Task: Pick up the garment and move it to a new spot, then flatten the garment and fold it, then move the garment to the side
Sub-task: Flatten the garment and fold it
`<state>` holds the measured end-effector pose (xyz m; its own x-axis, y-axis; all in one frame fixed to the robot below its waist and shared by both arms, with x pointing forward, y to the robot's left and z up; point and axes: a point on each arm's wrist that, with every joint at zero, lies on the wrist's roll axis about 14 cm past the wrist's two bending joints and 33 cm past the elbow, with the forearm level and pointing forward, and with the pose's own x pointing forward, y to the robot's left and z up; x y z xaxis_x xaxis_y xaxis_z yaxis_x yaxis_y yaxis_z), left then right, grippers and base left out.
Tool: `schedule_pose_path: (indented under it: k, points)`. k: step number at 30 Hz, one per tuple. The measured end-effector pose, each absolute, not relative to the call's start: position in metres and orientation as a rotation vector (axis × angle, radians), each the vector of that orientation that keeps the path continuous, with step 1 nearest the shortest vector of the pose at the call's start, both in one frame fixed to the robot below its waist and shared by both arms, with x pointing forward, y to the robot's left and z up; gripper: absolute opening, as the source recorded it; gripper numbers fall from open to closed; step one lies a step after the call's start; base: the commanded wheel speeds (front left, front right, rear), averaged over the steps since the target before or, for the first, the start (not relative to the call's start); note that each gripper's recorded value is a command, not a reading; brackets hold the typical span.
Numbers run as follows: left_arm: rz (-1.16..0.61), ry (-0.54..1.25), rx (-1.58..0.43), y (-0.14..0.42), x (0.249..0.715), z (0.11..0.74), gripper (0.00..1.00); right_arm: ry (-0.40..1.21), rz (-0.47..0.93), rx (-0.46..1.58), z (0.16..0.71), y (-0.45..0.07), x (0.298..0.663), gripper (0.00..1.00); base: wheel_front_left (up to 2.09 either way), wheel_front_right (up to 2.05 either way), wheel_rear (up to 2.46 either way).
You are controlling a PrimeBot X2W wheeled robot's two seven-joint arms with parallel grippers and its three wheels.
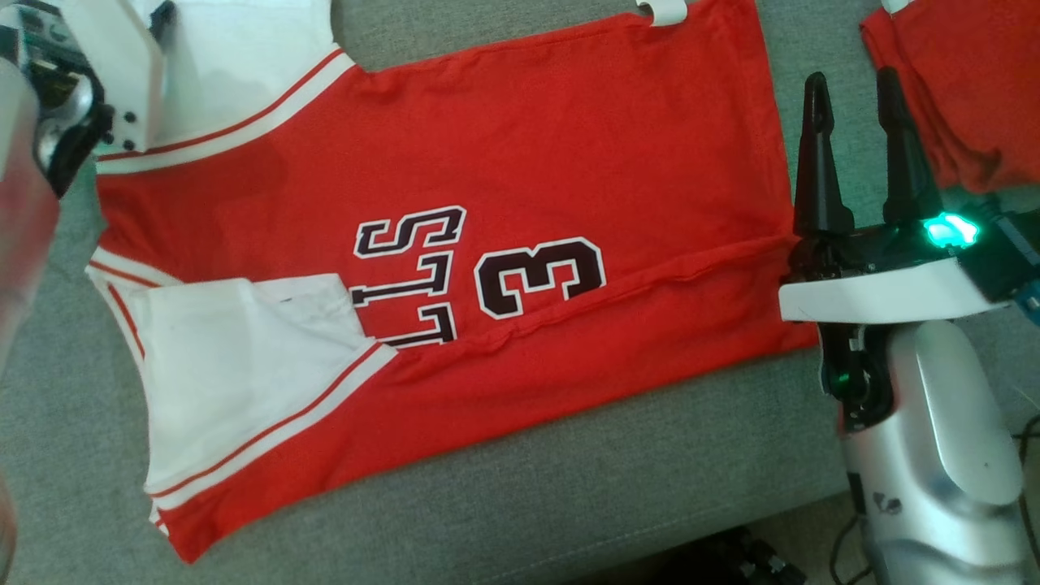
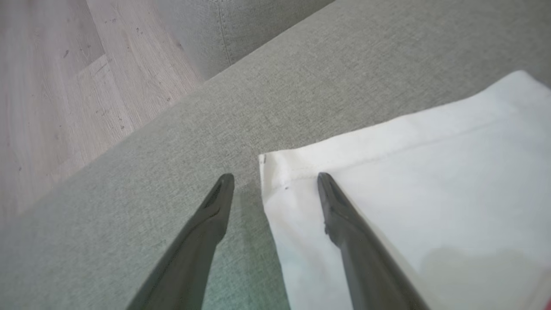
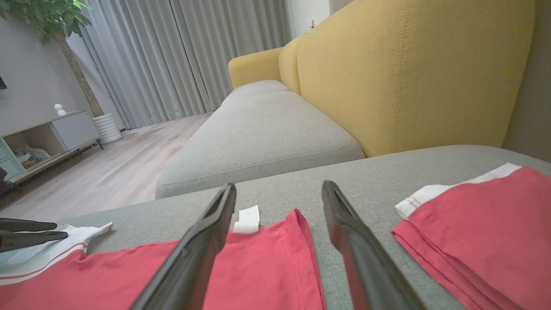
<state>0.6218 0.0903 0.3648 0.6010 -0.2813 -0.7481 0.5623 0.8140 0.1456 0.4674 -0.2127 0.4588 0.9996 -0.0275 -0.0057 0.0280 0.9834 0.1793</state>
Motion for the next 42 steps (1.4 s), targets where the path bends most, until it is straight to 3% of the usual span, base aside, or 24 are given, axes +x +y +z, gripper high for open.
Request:
schedule_pose_path:
  k: [9, 10, 12, 18, 23, 31, 42]
  points:
    - [-0.499, 0.896, 0.321, 0.089, 0.617, 0.357, 1.0, -0.002, -0.028, 0.178, 0.46, -0.213, 0.468, 1.0, 0.0, 0.0, 0.0]
    - [-0.503, 0.917, 0.301, 0.087, 0.614, 0.356, 0.87, -0.003, -0.026, 0.179, 0.46, -0.213, 0.468, 1.0, 0.0, 0.0, 0.0]
    - [-0.525, 0.931, 0.281, 0.081, 0.611, 0.357, 0.0, -0.005, -0.024, 0.18, 0.459, -0.212, 0.469, 1.0, 0.0, 0.0, 0.0]
    - [-0.56, 0.852, 0.302, 0.077, 0.608, 0.369, 0.0, 0.007, -0.01, 0.164, 0.456, -0.207, 0.47, 1.0, 0.0, 0.0, 0.0]
    - [-0.56, 0.638, 0.309, 0.079, 0.614, 0.405, 0.0, 0.02, 0.014, 0.124, 0.461, -0.2, 0.472, 1.0, 0.0, 0.0, 0.0]
    - [-0.562, 0.32, 0.281, 0.085, 0.602, 0.479, 0.0, 0.237, 0.091, 0.039, 0.44, -0.178, 0.477, 1.0, 0.0, 0.0, 0.0]
    - [-0.626, 0.297, 0.29, 0.101, 0.527, 0.476, 0.0, 0.398, 0.103, -0.018, 0.439, -0.188, 0.52, 1.0, 0.0, 0.0, 0.0]
